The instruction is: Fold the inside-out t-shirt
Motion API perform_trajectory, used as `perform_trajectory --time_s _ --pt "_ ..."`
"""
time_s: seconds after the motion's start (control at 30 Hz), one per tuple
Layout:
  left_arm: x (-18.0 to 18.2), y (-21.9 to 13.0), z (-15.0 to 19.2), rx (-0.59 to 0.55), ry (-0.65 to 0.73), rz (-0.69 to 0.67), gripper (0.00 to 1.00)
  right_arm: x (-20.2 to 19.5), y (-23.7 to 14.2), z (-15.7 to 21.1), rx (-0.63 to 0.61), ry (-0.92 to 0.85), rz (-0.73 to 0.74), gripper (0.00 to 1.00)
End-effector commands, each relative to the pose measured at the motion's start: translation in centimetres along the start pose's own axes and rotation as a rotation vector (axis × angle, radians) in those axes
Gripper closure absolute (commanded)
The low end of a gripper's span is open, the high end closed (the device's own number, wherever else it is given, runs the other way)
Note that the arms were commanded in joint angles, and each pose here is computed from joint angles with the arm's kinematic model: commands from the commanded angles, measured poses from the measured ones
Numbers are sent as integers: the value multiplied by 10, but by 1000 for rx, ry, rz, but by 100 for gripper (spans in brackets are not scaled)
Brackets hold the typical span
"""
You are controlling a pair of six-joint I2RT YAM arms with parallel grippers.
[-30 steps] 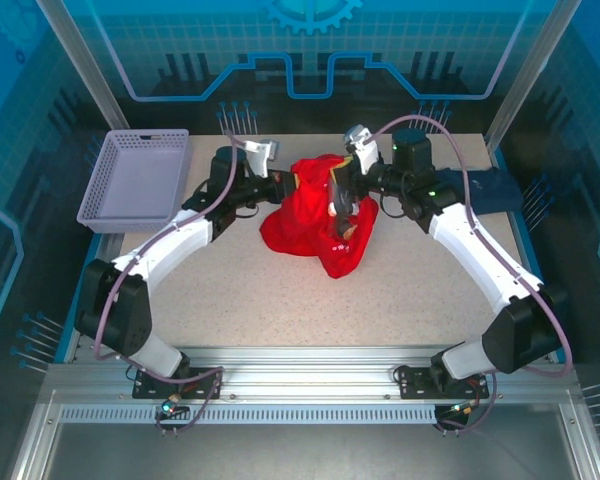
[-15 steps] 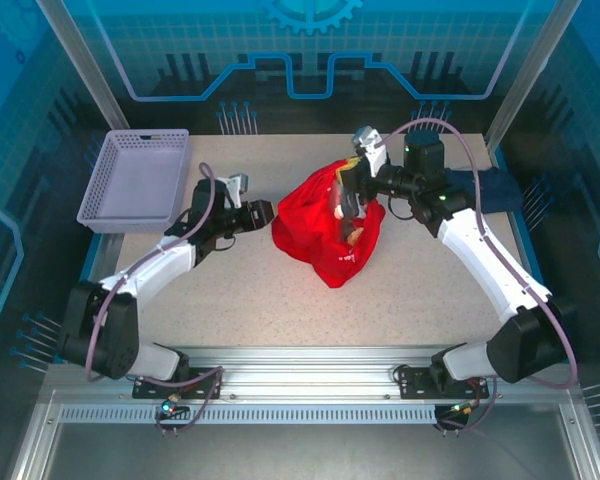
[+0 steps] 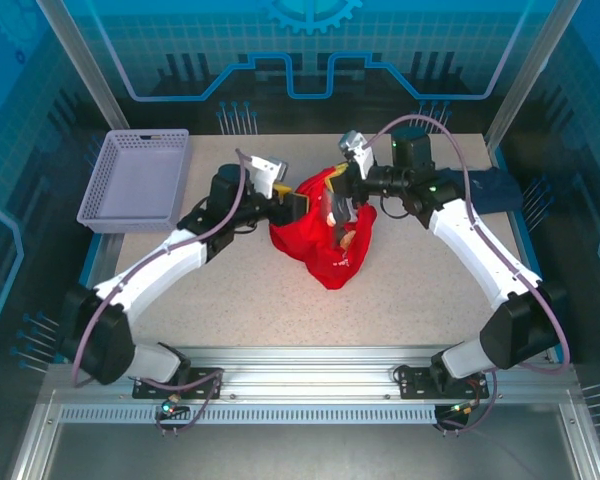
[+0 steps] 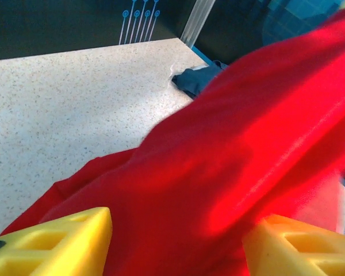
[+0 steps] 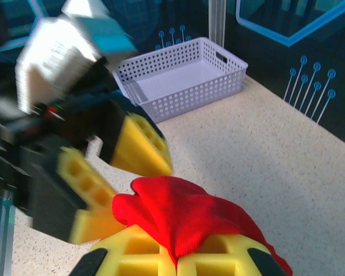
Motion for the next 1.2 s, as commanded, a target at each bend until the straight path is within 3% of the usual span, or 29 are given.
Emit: perform_trajectory --time_s 0.0,0.1,0.17,0.27,0.4,0.5,0.57,0.67,0.8,0.87,0.93,1.07,1.17 --pt "-4 8 -10 37 32 -7 66 2 -14 -42 -82 -88 -22 100" --pt "-11 -4 -24 -35 10 -16 92 -1 -24 -61 -10 -135 127 100" --pt "-17 -17 -27 -76 -3 39 98 -8 -28 -69 83 -143 329 100" --pt "-35 -39 -23 -122 50 199 100 -12 -26 -79 180 -162 547 100" --pt "-58 -59 2 -175 172 369 100 -10 -6 -78 245 -211 685 100" --pt "-59 -60 19 -170 231 375 99 -11 8 -66 247 -201 647 100" --pt "-52 -57 22 -177 206 299 100 -6 16 -58 228 -226 561 100" --pt "-34 -58 17 -278 130 74 100 4 22 -46 196 -272 435 100" --pt "-8 -71 10 -451 29 -265 100 10 13 -27 183 -300 382 100" --pt "0 -76 8 -494 5 -362 100 9 6 -21 149 -286 372 100" --pt "0 -74 9 -475 40 -352 96 7 -2 -23 86 -255 357 100" --pt "-9 -58 18 -350 120 -195 81 -5 -15 -46 -73 -108 265 100" --pt "-2 -47 23 -299 115 -242 72 -9 -14 -59 -114 -18 197 100"
Point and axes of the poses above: each hand's point on the last joint's axis, 136 mm out from that joint toward the fingers, its own y axis out along the fingers, its own x axis along the line the jaws close on, z = x × y, the point moved 10 cm from there along -y, back along the fingers, and after that the axes turned 15 degrees about -y, right-handed, at the moved point
